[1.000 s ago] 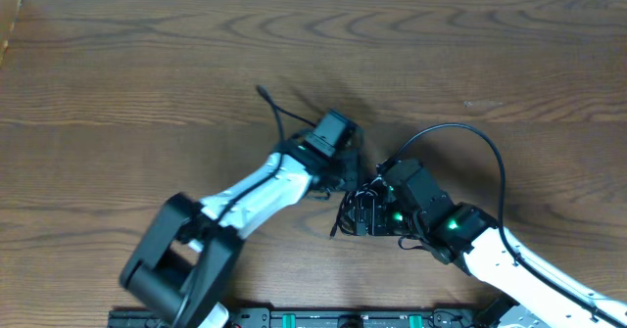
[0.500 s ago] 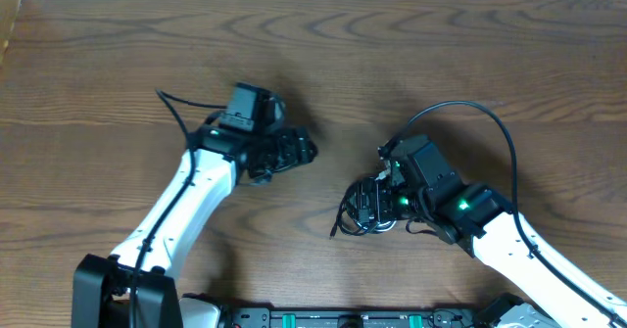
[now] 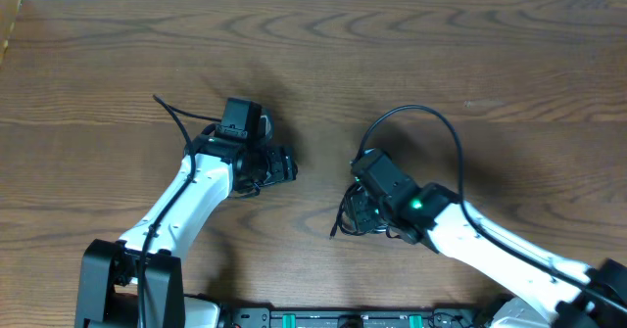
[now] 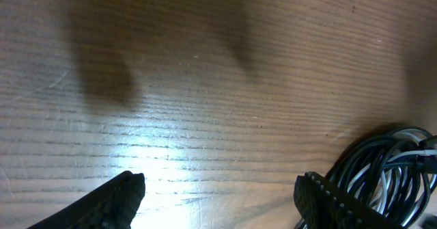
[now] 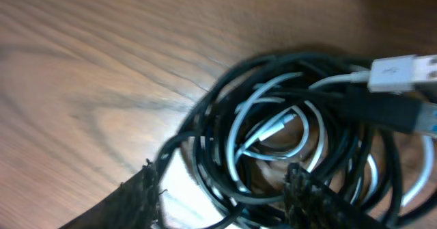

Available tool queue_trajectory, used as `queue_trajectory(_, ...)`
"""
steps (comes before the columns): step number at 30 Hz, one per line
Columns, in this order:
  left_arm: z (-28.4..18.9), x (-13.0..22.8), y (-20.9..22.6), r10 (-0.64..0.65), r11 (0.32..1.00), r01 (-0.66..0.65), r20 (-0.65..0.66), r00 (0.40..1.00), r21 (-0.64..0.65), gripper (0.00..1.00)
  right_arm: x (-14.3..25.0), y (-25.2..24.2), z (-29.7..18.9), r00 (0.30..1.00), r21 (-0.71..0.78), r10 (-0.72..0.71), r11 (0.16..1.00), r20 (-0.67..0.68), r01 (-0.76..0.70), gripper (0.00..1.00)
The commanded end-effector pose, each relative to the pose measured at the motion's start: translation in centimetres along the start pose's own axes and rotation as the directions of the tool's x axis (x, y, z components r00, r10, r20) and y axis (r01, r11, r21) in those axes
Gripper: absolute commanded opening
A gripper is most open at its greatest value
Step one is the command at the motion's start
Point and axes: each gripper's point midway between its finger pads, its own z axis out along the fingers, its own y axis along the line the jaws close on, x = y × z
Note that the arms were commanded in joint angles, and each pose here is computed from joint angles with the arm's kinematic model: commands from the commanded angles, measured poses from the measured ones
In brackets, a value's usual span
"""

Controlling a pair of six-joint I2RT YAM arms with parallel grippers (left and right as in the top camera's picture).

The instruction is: Untangle cables

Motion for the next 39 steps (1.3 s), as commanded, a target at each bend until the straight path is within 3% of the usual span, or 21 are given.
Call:
queue_trajectory(1, 0.1, -0.3, 0.4, 0.028, 0.999, -0.028, 0.01, 1.0, -0.022, 0.75, 0.2, -0.6, 1.1, 0.998, 0.044, -0.064, 0.997, -0.022, 0.065, 0.49)
queue_trajectory(4, 0.1, -0.3, 0.5, 0.027, 0.999, -0.027, 0.013, 1.0, -0.029, 0.75, 0.5, -0.9, 1.6, 0.997, 0.057, -0.069, 0.996, -0.04, 0.071, 0.4)
queue_trajectory(8, 0.1, -0.3, 0.5, 0.027, 0.999, -0.027, 0.012, 1.0, -0.028, 0.75, 0.9, -1.0, 1.6, 0.995, 0.059, -0.077, 0.995, -0.057, 0.08, 0.39)
queue_trajectory(13, 0.1, -0.3, 0.5, 0.027, 0.999, -0.027, 0.012, 1.0, -0.028, 0.75, 1.6, -1.4, 1.5, 0.99, 0.069, -0.11, 0.991, -0.09, 0.116, 0.49)
queue_trajectory(16, 0.1, -0.3, 0.5, 0.027, 0.999, -0.027, 0.012, 1.0, -0.028, 0.75, 2.8, -1.7, 1.3, 0.977, 0.067, -0.155, 0.984, -0.144, 0.165, 0.65)
queue_trajectory(19, 0.1, -0.3, 0.5, 0.027, 0.999, -0.027, 0.012, 1.0, -0.028, 0.75, 3.0, -1.7, 1.3, 0.974, 0.064, -0.165, 0.982, -0.153, 0.177, 0.68)
queue_trajectory(23, 0.0, 0.1, 0.7, 0.022, 0.999, -0.022, -0.003, 1.0, -0.034, 0.75, 3.4, -1.9, 1.2, 0.972, 0.07, -0.164, 0.982, -0.169, 0.177, 0.8)
queue_trajectory(34, 0.0, 1.4, 1.3, 0.006, 0.998, -0.008, -0.053, 0.999, -0.056, 0.75, 3.1, -1.8, 1.3, 0.969, 0.063, -0.19, 0.977, -0.16, 0.202, 0.33)
queue_trajectory(39, 0.1, 1.3, 1.3, 0.007, 0.998, -0.009, -0.05, 0.999, -0.055, 0.75, 2.4, -1.4, 0.9, 0.97, 0.059, -0.191, 0.978, -0.15, 0.202, 0.24)
